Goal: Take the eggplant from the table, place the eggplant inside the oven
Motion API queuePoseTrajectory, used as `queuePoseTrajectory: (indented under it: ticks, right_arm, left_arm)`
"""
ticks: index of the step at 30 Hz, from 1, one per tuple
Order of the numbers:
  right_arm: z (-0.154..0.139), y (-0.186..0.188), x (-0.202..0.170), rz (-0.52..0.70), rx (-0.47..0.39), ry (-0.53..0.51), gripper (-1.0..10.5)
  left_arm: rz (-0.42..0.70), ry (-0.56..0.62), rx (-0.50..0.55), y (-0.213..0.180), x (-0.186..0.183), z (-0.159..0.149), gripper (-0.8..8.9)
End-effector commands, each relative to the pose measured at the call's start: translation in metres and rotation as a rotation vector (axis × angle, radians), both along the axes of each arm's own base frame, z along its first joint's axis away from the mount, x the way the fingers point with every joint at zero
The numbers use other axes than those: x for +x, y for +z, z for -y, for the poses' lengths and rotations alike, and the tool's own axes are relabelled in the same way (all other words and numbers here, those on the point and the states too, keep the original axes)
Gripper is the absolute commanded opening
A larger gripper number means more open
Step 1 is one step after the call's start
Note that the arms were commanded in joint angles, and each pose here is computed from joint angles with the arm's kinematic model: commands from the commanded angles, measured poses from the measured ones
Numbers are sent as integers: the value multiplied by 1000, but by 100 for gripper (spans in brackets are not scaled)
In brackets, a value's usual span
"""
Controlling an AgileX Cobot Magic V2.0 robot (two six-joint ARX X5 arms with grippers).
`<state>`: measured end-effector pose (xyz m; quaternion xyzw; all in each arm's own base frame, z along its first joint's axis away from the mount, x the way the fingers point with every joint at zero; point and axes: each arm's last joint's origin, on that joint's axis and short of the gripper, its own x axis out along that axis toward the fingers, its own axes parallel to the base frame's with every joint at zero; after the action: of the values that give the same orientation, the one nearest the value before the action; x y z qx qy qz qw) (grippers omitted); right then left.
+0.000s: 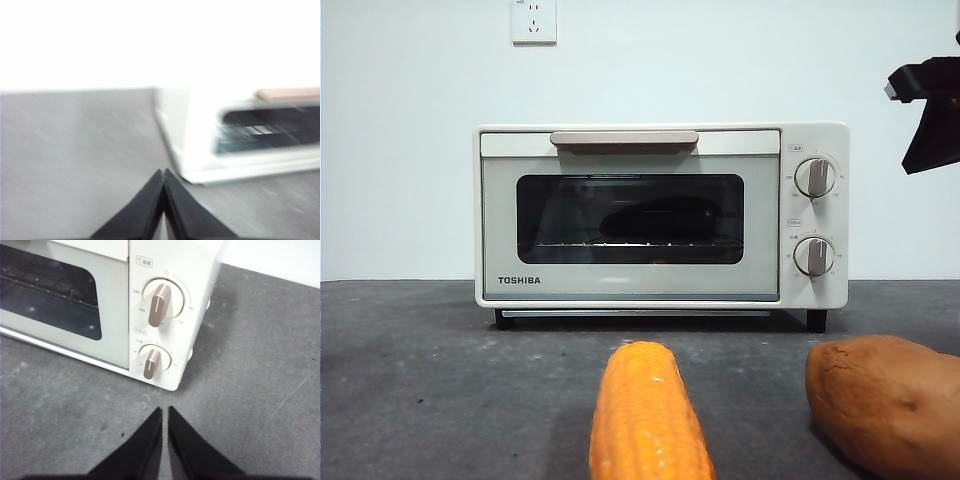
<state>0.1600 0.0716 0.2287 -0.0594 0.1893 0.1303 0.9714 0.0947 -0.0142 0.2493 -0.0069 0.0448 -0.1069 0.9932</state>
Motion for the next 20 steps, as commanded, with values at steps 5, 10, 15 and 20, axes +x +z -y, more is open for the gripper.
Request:
queuePoseTrajectory:
  ticks: [5, 10, 15, 20]
  right_arm:
    - [-1, 1, 1, 6, 17, -1, 3]
    - [-1, 3, 0, 16, 21, -1, 3]
    - [-1, 4, 0, 29, 26, -4, 3]
    - [-1, 5, 0, 33, 28, -4, 3]
  left_arm:
    - [193, 65, 32, -24, -17, -7, 6]
    - [165, 61, 34, -43, -9, -7, 6]
    - [81, 56, 41, -71, -2, -6, 6]
    - [-89, 53, 55, -102, 1, -6, 6]
